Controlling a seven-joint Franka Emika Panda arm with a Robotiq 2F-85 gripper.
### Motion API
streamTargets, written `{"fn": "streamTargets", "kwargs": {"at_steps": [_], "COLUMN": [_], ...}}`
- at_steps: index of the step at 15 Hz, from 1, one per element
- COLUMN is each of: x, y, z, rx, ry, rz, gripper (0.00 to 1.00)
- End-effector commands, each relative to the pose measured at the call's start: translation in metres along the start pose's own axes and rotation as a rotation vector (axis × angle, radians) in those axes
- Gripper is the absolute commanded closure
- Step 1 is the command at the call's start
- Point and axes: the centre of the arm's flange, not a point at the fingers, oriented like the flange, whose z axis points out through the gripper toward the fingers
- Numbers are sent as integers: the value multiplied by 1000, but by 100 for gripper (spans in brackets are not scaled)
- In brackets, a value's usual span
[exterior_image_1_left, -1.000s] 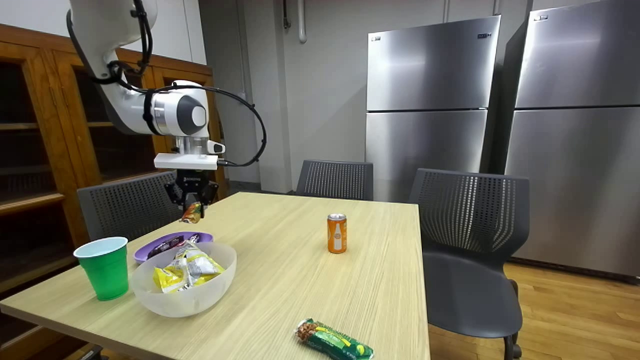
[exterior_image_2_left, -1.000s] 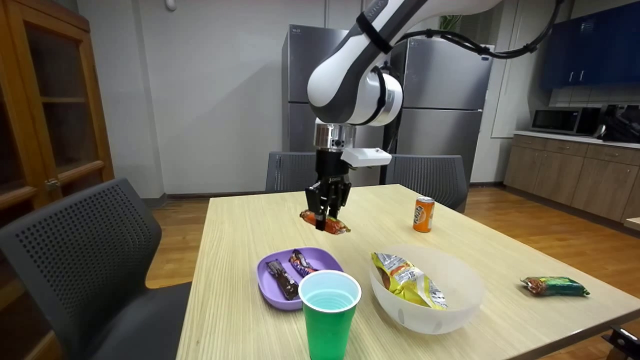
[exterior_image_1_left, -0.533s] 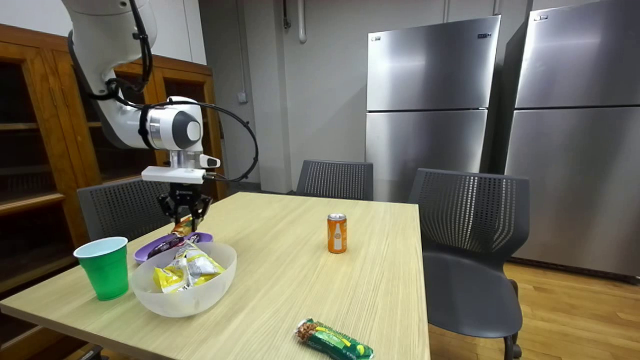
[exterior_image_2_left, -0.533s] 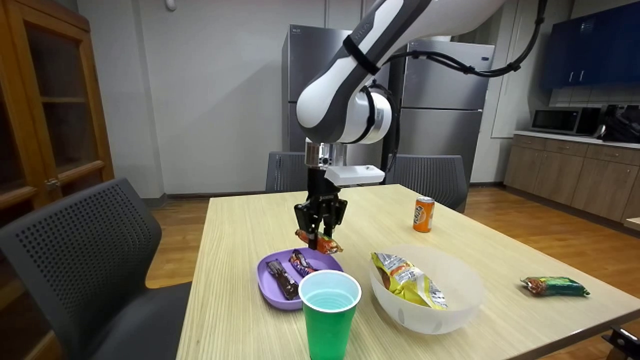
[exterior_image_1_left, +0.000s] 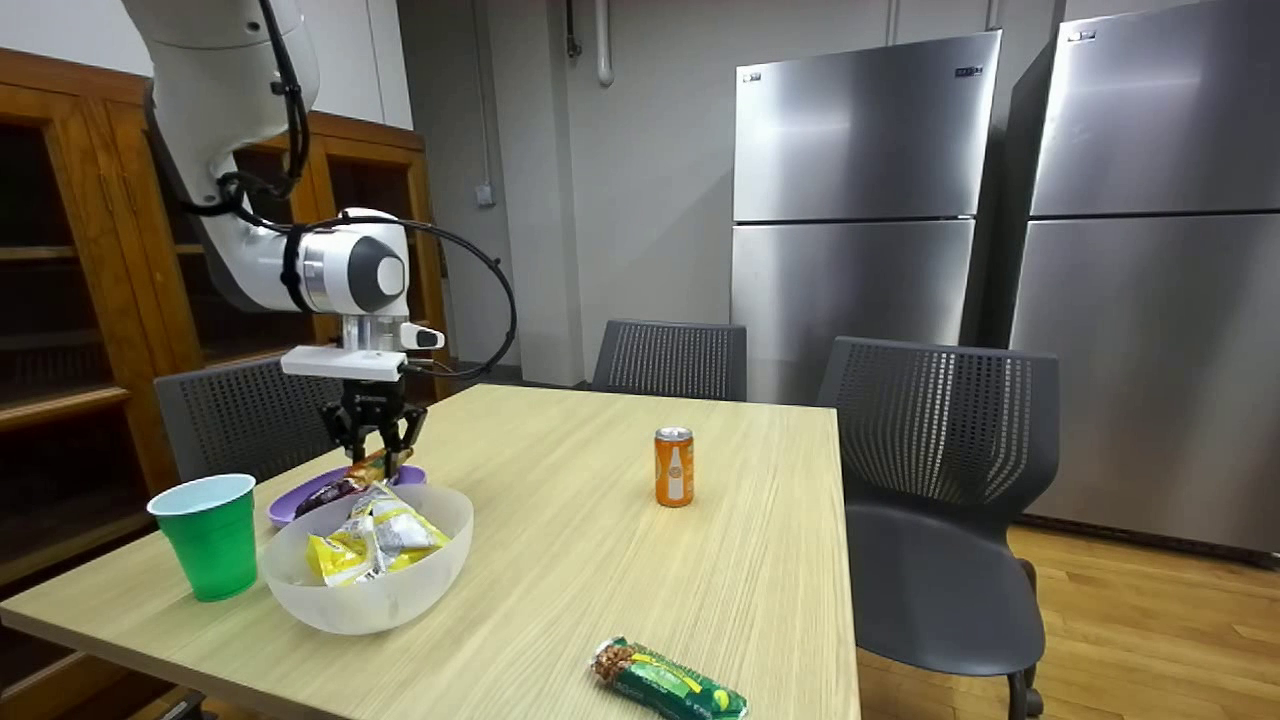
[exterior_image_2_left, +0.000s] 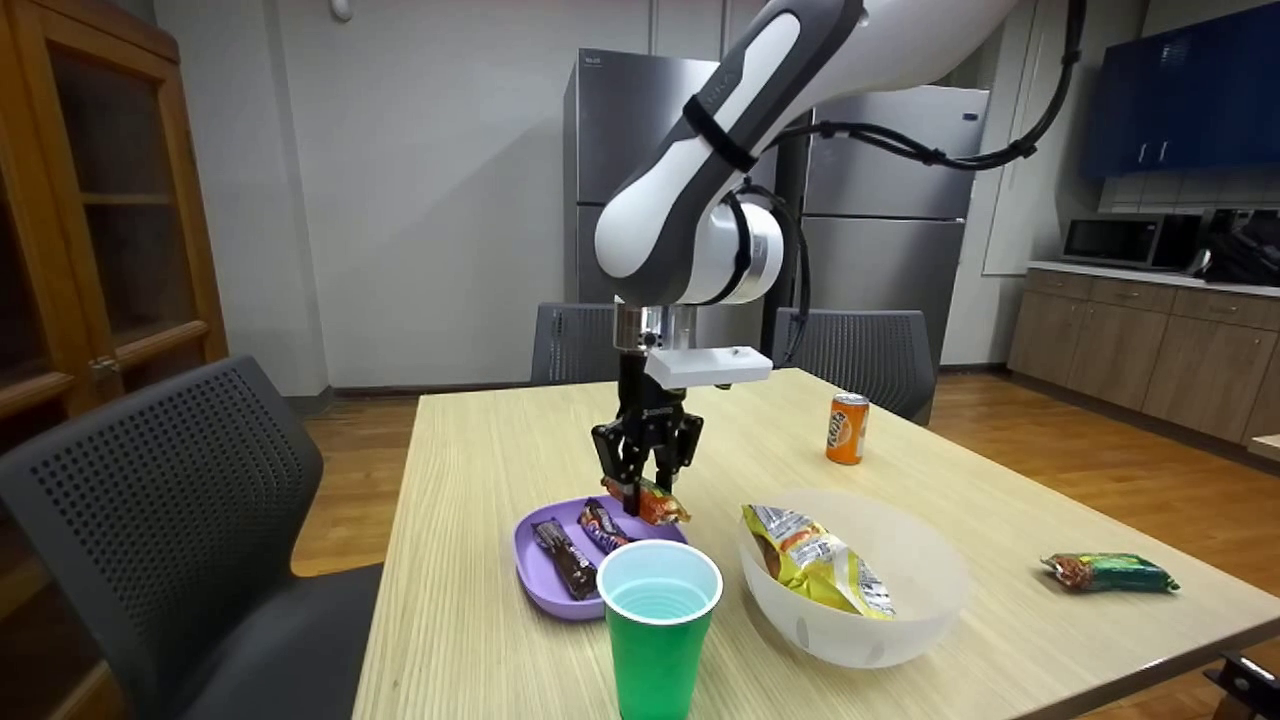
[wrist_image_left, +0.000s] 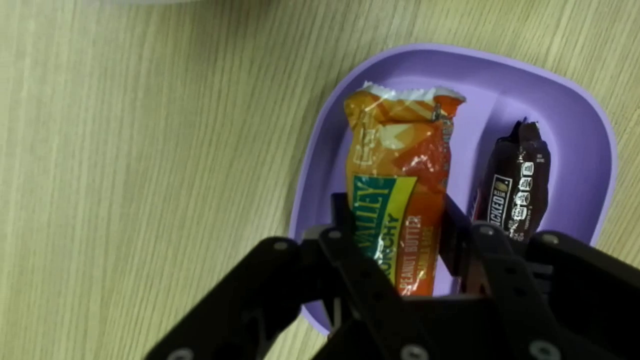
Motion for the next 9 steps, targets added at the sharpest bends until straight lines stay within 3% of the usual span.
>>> {"fn": "streamTargets", "kwargs": {"at_steps": [1, 4, 9], "x": [3, -1, -11], "y": [-1, -1, 5], "z": [-8, -17, -43], "rx": [-6, -9, -3], "ry": [-3, 19, 17], "rz": [12, 6, -17], "gripper": [24, 3, 0]}}
